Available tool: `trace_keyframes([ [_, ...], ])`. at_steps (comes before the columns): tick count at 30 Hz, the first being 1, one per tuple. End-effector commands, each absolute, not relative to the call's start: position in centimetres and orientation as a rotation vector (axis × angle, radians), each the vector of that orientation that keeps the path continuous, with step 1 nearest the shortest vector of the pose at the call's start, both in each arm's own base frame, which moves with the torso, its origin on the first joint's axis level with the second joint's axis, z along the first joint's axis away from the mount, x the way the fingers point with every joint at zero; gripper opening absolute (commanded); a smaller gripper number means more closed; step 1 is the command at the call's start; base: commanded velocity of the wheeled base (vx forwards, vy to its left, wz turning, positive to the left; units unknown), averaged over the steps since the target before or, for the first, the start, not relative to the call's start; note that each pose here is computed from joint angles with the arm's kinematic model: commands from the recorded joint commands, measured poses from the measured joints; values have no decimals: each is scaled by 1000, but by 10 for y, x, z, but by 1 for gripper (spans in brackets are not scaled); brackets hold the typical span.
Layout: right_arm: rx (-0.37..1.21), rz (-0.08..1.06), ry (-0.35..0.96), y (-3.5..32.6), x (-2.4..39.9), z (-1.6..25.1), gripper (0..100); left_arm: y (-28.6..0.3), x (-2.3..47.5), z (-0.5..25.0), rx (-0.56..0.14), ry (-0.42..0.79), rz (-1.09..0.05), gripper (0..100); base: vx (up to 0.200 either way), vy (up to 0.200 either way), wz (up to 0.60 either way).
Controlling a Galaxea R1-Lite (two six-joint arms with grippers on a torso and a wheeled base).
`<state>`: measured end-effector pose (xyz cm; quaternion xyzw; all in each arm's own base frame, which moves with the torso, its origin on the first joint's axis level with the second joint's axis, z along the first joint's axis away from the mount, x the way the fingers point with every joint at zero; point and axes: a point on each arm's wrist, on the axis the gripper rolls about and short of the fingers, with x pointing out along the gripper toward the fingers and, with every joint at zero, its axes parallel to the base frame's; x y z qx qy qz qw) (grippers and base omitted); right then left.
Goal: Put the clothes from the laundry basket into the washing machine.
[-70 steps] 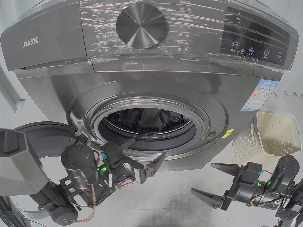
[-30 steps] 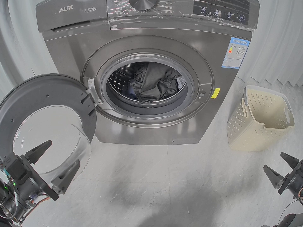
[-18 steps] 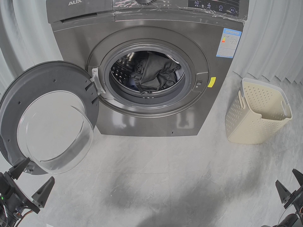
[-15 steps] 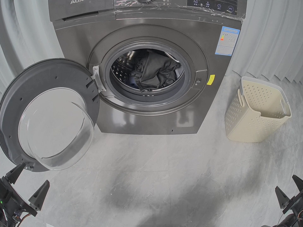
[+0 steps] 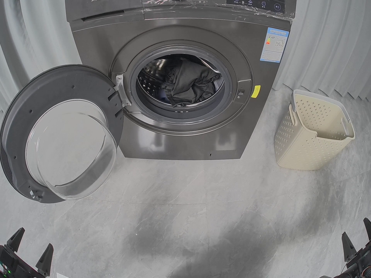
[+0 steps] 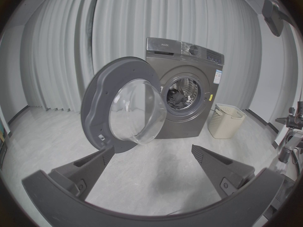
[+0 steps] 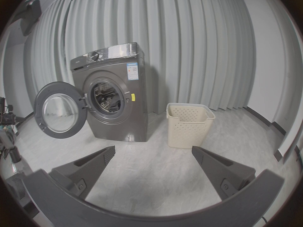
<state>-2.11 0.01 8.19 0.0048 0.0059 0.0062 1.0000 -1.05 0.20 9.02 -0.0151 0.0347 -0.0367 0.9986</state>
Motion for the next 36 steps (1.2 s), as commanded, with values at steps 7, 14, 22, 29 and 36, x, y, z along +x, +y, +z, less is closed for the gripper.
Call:
trace_keyframes([
  [7, -18, 57, 3, 1, -22, 76, 100, 0, -23, 75, 11, 3, 11, 100, 0, 0, 0],
  [14, -12, 57, 1, 1, -23, 76, 100, 0, -23, 75, 2, 3, 2, 100, 0, 0, 0],
  [22, -11, 57, 0, 1, -23, 76, 100, 0, -23, 75, -34, 3, 11, 100, 0, 175, 0],
  [29, -11, 57, 0, 1, -23, 76, 100, 0, -23, 75, -34, 3, 11, 100, 0, 57, 0],
  [36, -11, 57, 0, 1, -23, 76, 100, 0, -23, 75, -32, 3, 8, 100, 0, 0, 0],
])
